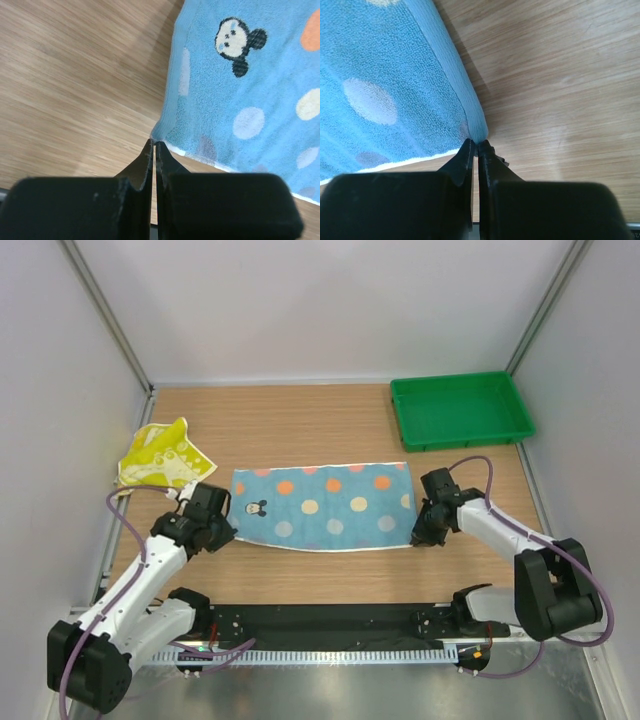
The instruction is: Roll the towels
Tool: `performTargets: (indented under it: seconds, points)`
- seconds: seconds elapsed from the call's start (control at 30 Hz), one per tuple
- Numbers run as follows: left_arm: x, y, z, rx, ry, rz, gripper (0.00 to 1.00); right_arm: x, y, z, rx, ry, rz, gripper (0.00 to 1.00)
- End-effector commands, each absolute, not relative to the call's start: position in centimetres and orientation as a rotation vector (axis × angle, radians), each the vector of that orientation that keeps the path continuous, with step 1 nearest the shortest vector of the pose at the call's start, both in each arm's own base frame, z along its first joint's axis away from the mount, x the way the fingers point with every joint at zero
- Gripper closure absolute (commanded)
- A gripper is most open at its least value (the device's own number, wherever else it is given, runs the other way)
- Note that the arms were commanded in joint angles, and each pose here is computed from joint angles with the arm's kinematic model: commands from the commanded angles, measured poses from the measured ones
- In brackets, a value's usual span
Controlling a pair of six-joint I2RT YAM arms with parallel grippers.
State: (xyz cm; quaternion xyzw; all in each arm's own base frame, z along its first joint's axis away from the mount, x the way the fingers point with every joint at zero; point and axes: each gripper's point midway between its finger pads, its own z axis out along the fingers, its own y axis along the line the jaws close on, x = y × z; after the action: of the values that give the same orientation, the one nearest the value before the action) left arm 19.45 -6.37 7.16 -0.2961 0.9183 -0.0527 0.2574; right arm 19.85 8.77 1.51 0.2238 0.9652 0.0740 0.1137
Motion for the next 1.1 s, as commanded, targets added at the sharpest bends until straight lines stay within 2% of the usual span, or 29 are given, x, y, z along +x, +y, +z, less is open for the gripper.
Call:
performTargets:
  seconds: [0.0,0.23,0.4,0.63,0.83,1.07]
  points:
    - [19.9,-5.8,9.2,-0.820,2.454,-0.116,1.00,20.3,8.8,3.5,0.629,2.785,0.243,0.99]
    - [18.7,-5.7,11.3,-0.865,2.423,-0.165,1.00,18.8,8.9,6.3,0.659,2.744,0.312,0.99]
    - [17.1,-6.7,11.7,-0.924,2.424,-0.290,1.00,17.0,8.4,7.9,0.703,2.713,0.327,0.99]
    - [15.5,-5.9,13.7,-0.934,2.387,-0.302,1.00,15.2,7.8,10.6,0.720,2.668,0.343,0.99]
    - [17.2,-5.8,16.3,-0.832,2.352,-0.286,1.00,17.3,8.6,11.6,0.661,2.673,0.364,0.99]
    - [20.7,-6.7,15.9,-0.743,2.436,-0.197,1.00,22.3,9.5,12.2,0.562,2.709,0.314,0.99]
